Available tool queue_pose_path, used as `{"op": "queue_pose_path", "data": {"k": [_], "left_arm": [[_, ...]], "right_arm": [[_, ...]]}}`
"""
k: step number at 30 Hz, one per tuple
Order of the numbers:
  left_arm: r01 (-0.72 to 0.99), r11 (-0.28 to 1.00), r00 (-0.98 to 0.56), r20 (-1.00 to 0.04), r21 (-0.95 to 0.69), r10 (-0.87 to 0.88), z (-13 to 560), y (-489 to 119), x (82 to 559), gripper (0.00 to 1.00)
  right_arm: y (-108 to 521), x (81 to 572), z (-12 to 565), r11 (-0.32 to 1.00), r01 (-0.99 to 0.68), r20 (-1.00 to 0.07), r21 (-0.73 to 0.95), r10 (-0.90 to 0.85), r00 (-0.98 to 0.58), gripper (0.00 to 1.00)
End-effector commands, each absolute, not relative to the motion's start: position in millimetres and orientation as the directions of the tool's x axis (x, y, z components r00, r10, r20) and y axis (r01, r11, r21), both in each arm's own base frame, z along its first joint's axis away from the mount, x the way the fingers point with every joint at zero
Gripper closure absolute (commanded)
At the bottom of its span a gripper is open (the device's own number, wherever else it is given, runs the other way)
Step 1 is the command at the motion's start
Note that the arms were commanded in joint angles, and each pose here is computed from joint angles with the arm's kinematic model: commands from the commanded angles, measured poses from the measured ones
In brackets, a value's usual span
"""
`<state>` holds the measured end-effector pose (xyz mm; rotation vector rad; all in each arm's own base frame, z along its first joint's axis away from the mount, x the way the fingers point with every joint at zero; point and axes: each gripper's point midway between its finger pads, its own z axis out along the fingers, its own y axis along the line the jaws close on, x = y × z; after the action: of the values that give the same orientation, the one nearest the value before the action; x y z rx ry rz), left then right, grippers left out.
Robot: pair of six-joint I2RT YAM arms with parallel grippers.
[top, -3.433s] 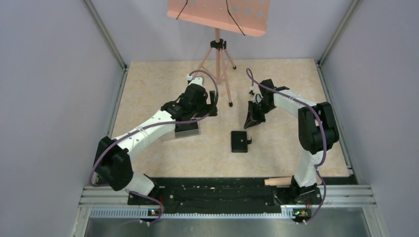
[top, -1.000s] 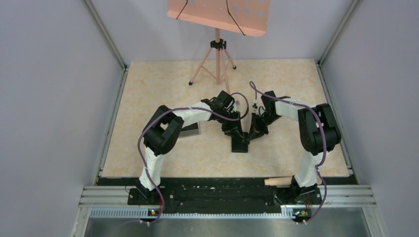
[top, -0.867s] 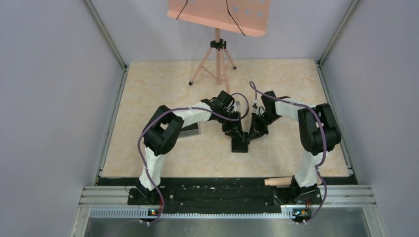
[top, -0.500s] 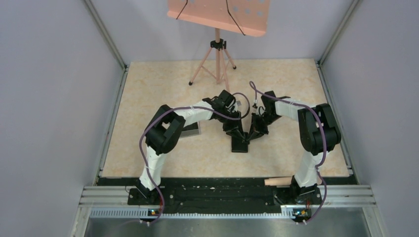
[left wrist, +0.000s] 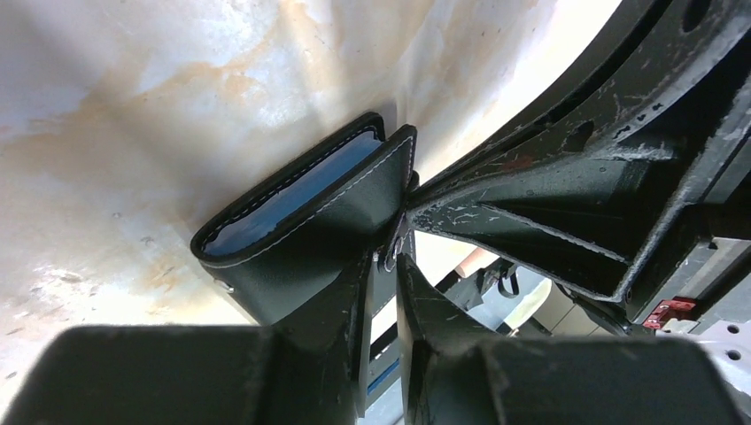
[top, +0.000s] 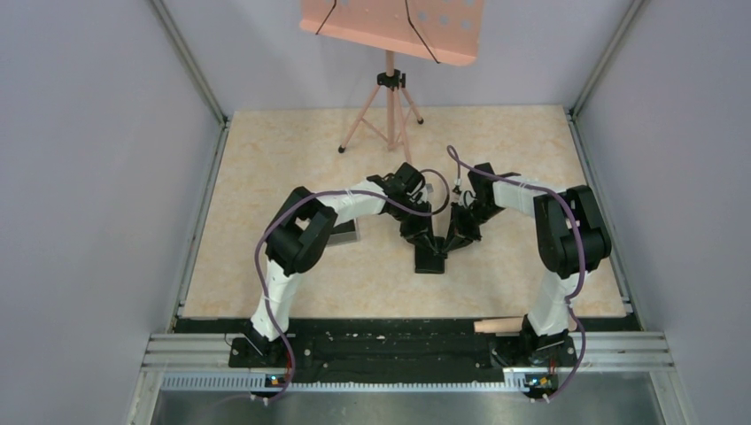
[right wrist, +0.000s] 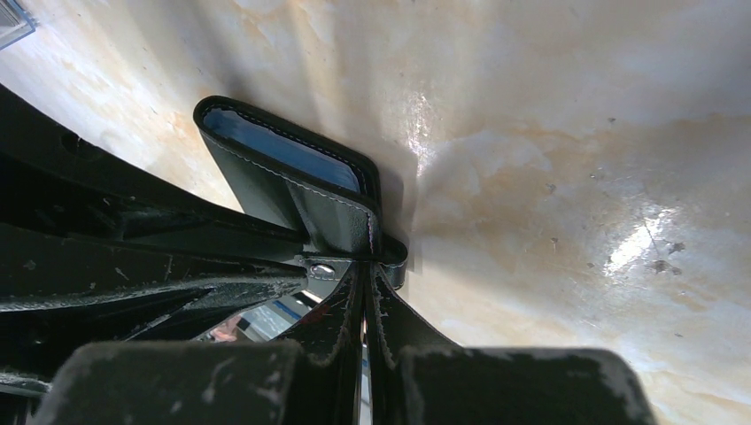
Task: Put the credit cards into the card holder
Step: Close the card holder at the center of the board.
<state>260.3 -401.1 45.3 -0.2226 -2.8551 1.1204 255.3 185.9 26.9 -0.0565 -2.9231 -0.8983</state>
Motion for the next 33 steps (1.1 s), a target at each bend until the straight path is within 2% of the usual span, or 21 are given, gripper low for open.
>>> {"op": "queue_pose_path", "data": {"k": [1, 7, 22, 33], "left_arm": [[0.153, 0.703, -0.981, -0.021, -0.695, 0.193, 51.2, -410.2, 261.0, 0.82], [0.162, 0.690, -0.978, -0.023, -0.705, 0.207, 54.0, -412.5, 259.7, 1.00], [0.205, 0.704, -0.975, -0.082, -0.680, 0.205, 70.6, -407.2, 265.1, 1.00], [0.220, 0.724, -0.973, -0.099, -0.653, 0.207, 70.5, -401.8, 266.8, 1.00]], "right_arm": [[191.1, 264.3, 26.3, 0.834, 0.031, 0.058, 0.551, -0.002, -0.998, 1.00], [191.5, 266.0, 27.6, 0.833, 0.029, 0.054, 0.553, -0.002, -0.999, 1.00], [199.0, 282.4, 50.8, 0.805, -0.045, -0.044, 0.592, -0.024, -0.999, 1.00], [201.7, 292.0, 41.8, 0.811, -0.031, -0.035, 0.585, -0.013, -0.999, 1.00]]}}
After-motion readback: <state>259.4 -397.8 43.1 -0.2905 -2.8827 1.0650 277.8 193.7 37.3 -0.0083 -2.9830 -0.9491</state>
